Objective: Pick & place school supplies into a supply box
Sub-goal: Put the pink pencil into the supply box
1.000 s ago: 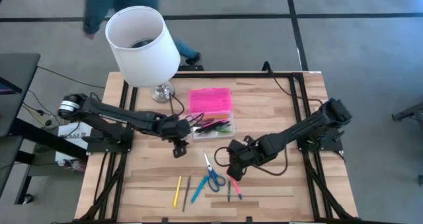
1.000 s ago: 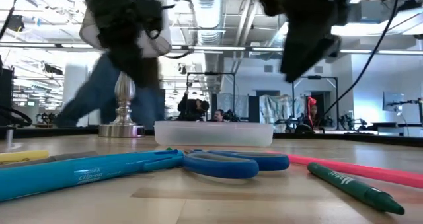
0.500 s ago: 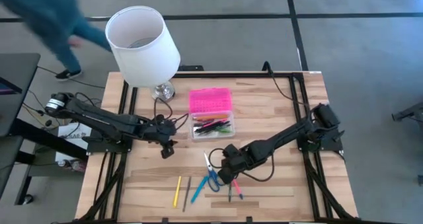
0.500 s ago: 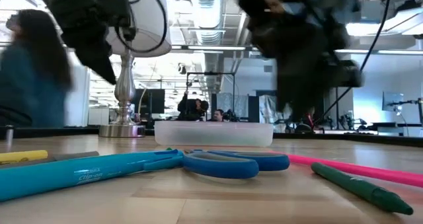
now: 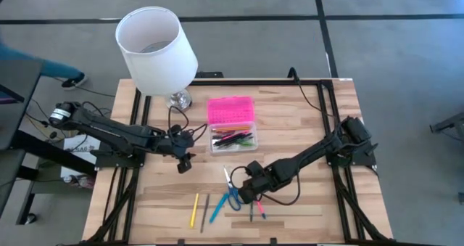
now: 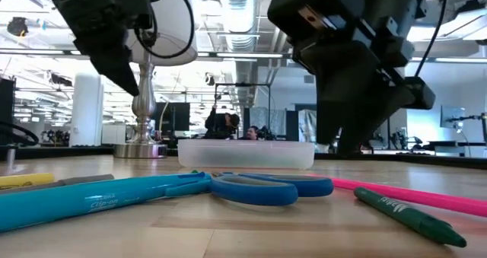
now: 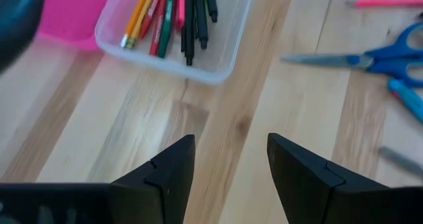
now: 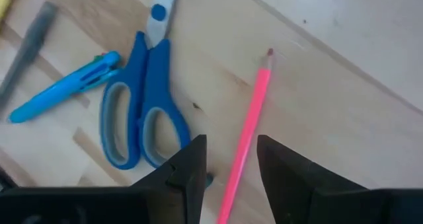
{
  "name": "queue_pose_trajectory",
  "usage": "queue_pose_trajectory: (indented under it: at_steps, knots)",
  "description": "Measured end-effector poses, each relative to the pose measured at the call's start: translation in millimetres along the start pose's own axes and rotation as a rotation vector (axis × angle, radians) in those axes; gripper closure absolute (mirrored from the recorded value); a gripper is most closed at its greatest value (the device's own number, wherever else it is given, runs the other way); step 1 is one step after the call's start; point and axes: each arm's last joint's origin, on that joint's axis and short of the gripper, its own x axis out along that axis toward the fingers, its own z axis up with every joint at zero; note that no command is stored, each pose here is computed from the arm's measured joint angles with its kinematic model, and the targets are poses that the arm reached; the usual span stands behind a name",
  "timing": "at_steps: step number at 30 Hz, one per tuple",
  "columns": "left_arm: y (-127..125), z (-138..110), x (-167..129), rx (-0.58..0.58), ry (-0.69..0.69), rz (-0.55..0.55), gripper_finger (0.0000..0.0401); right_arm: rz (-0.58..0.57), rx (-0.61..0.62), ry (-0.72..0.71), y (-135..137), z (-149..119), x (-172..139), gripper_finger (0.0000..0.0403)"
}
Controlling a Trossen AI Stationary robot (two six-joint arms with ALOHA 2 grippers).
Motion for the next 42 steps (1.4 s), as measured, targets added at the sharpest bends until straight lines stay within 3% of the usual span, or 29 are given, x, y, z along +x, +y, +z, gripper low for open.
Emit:
queue_pose_trajectory:
  at_steps: [10, 29, 42]
  knots:
    - [0.0, 0.2, -0.2, 0.004, -0.003, -0.001, 0.0216, -0.039, -0.005, -0.030, 0.1, -11.8, 8.1, 0.0276]
    - [0.2, -0.1, -0.2, 0.009, 0.000, 0.003, 0.0216, -0.120, 0.040, 0.083, -6.5, -23.4, 23.4, 0.0278]
    - [0.7, 0.2, -0.1, 0.028, -0.009, 0.018, 0.0216, -0.232, 0.087, 0.168, -17.7, -27.5, 21.2, 0.0350]
